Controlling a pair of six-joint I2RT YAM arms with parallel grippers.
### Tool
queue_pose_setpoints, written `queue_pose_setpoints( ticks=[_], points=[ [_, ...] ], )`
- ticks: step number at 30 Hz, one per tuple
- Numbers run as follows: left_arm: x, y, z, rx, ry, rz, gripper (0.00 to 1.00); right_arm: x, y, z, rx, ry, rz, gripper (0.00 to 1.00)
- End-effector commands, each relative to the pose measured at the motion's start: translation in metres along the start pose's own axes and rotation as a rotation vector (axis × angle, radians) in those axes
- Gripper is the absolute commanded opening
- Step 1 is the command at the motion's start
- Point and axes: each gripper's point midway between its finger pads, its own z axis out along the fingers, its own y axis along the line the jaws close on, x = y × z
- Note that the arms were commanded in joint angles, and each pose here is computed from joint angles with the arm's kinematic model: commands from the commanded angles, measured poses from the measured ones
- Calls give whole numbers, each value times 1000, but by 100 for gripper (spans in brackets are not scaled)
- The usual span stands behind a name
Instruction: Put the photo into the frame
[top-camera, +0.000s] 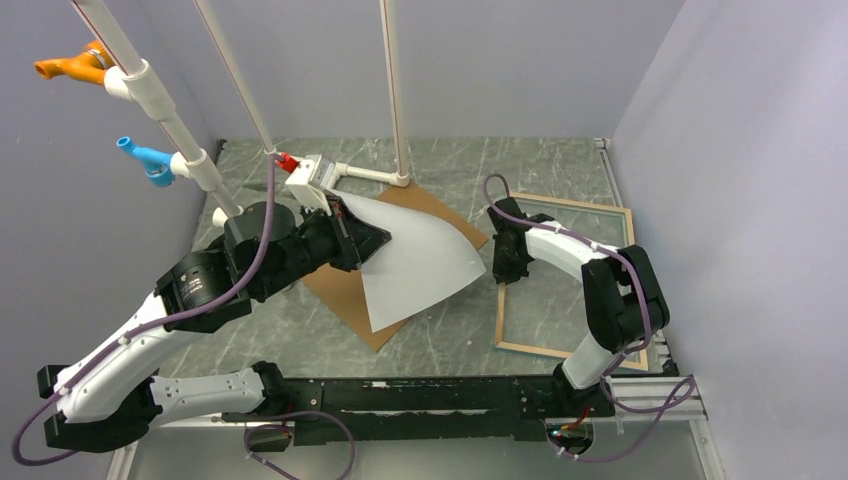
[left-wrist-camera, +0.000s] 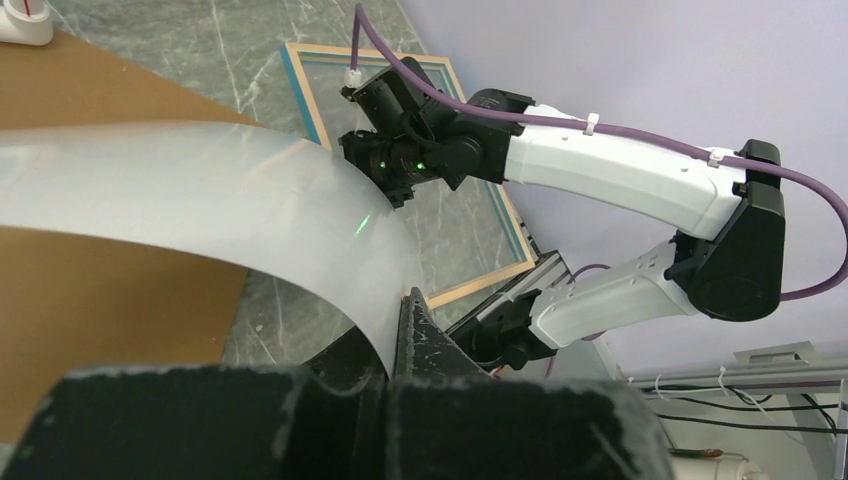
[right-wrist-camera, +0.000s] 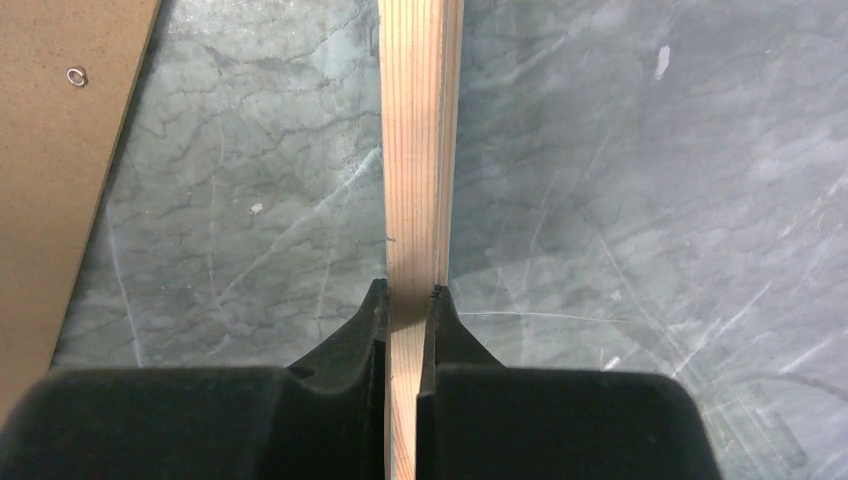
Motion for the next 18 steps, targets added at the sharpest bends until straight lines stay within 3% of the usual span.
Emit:
queue_pose_setpoints(
  ticks=[1, 10, 18],
  points=[
    [-10, -10, -4, 46, -26, 0, 0, -25, 17, -23, -52, -76, 3, 0],
    [-9, -7, -5, 38, -27, 0, 0, -34, 61, -58, -124, -122, -62, 0],
    [-10, -6, -9, 36, -29, -2, 0, -13, 86, -52, -139, -79, -90, 0]
  ],
)
